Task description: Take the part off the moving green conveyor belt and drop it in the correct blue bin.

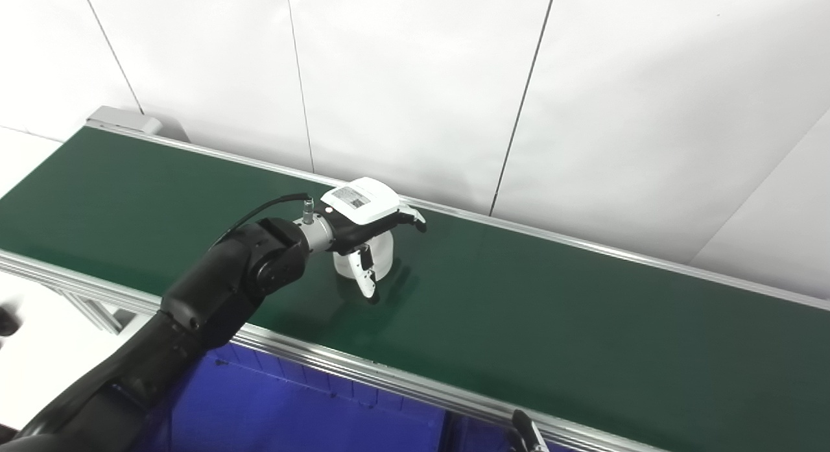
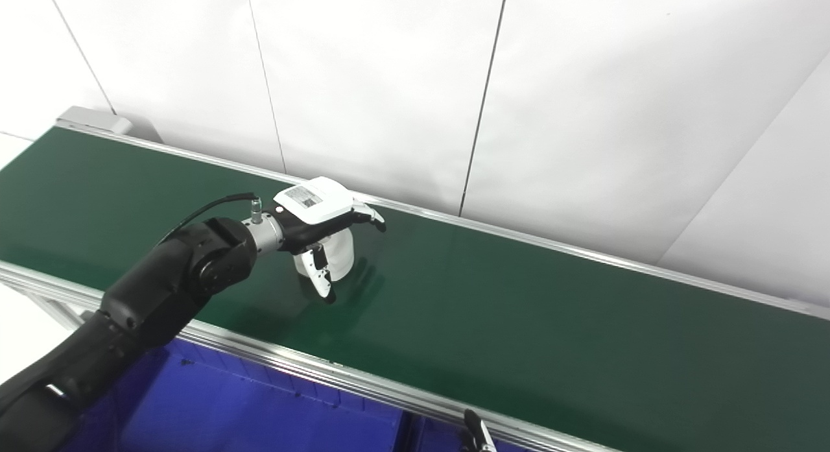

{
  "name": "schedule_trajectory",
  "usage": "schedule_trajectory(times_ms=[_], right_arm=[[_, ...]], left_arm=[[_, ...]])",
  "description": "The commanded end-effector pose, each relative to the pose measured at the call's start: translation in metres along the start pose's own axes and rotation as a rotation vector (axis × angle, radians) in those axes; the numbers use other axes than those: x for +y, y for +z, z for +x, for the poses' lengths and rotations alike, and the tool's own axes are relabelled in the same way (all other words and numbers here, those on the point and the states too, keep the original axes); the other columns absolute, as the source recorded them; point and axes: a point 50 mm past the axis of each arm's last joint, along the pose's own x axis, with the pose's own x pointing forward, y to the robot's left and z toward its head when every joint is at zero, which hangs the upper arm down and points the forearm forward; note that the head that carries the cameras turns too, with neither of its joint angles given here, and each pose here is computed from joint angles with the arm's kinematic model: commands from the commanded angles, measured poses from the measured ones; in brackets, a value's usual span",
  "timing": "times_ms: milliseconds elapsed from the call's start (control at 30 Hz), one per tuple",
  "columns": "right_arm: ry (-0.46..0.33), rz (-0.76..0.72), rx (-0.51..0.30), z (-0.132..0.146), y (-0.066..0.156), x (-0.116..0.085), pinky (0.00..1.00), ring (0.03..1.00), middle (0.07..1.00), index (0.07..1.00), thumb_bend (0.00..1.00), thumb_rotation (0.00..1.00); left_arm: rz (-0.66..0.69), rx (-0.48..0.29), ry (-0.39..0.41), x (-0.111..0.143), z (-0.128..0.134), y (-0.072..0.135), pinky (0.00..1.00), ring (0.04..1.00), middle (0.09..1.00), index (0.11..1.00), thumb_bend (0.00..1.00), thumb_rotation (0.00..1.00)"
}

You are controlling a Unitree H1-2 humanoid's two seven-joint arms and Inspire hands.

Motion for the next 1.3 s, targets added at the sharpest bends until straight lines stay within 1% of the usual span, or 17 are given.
schedule_trajectory(times_ms=[0,200,300,400,500,567,633,700,733,767,800,867,933,1033,1267], right_arm=[[0.006,0.015,-0.050,0.001,0.009,0.004,0.93,0.934,0.964,0.956,0.93,1.00],[0.004,0.018,-0.048,-0.001,0.011,0.005,0.92,0.926,0.957,0.956,0.92,1.00],[0.008,0.017,-0.049,-0.001,0.011,0.005,0.92,0.930,0.961,0.958,0.92,1.00],[0.008,0.019,-0.050,-0.001,0.011,0.005,0.92,0.930,0.960,0.956,0.92,1.00],[0.007,0.017,-0.049,0.000,0.011,0.005,0.92,0.927,0.957,0.952,0.93,1.00],[0.006,0.015,-0.049,0.000,0.011,0.006,0.92,0.926,0.955,0.951,0.93,1.00],[0.006,0.017,-0.050,0.001,0.011,0.006,0.91,0.925,0.955,0.949,0.92,1.00],[0.006,0.020,-0.050,0.002,0.011,0.007,0.92,0.925,0.953,0.948,0.92,1.00],[0.006,0.019,-0.052,0.002,0.011,0.007,0.92,0.924,0.953,0.947,0.92,1.00],[0.006,0.018,-0.053,0.002,0.011,0.008,0.92,0.924,0.953,0.947,0.92,1.00],[0.006,0.018,-0.054,0.003,0.011,0.008,0.92,0.924,0.953,0.947,0.92,1.00],[0.007,0.021,-0.056,0.004,0.011,0.009,0.92,0.922,0.954,0.949,0.92,1.00],[0.006,0.023,-0.053,0.004,0.012,0.010,0.92,0.924,0.954,0.951,0.92,1.00],[0.005,0.026,-0.050,0.005,0.012,0.011,0.92,0.925,0.950,0.953,0.93,1.00],[0.002,0.031,-0.054,0.006,0.012,0.013,0.92,0.917,0.942,0.950,0.93,1.00]], left_arm=[[0.028,0.007,0.064,0.026,0.004,-0.008,0.77,0.829,0.824,0.793,1.00,0.24],[0.025,0.041,0.033,0.015,0.005,-0.009,0.77,0.837,0.834,0.802,1.00,0.26],[0.037,0.054,0.035,0.008,0.007,-0.008,0.76,0.832,0.830,0.799,1.00,0.25],[0.046,0.055,0.072,-0.007,0.011,-0.006,0.75,0.821,0.820,0.791,0.97,0.22],[0.050,0.051,0.134,-0.022,0.017,-0.004,0.72,0.776,0.779,0.751,0.95,0.17],[0.026,0.050,0.181,-0.032,0.022,-0.001,0.69,0.753,0.757,0.730,0.95,0.14],[-0.048,0.040,0.217,-0.040,0.026,0.005,0.66,0.718,0.725,0.695,0.91,0.09],[-0.129,0.025,0.249,-0.045,0.029,0.009,0.58,0.640,0.669,0.646,0.85,0.03],[-0.171,0.008,0.276,-0.049,0.031,0.013,0.50,0.576,0.622,0.568,0.69,0.04],[-0.196,-0.004,0.294,-0.052,0.032,0.015,0.49,0.564,0.613,0.553,0.65,0.04],[-0.222,-0.018,0.312,-0.056,0.034,0.020,0.46,0.540,0.596,0.523,0.59,0.05],[-0.245,-0.044,0.336,-0.062,0.038,0.026,0.42,0.498,0.525,0.486,0.53,0.01],[-0.254,-0.061,0.346,-0.064,0.040,0.031,0.40,0.476,0.502,0.485,0.52,0.00],[-0.281,-0.064,0.354,-0.063,0.041,0.034,0.38,0.455,0.487,0.493,0.52,0.00],[-0.283,-0.084,0.367,-0.061,0.040,0.033,0.39,0.453,0.480,0.498,0.52,0.00]])
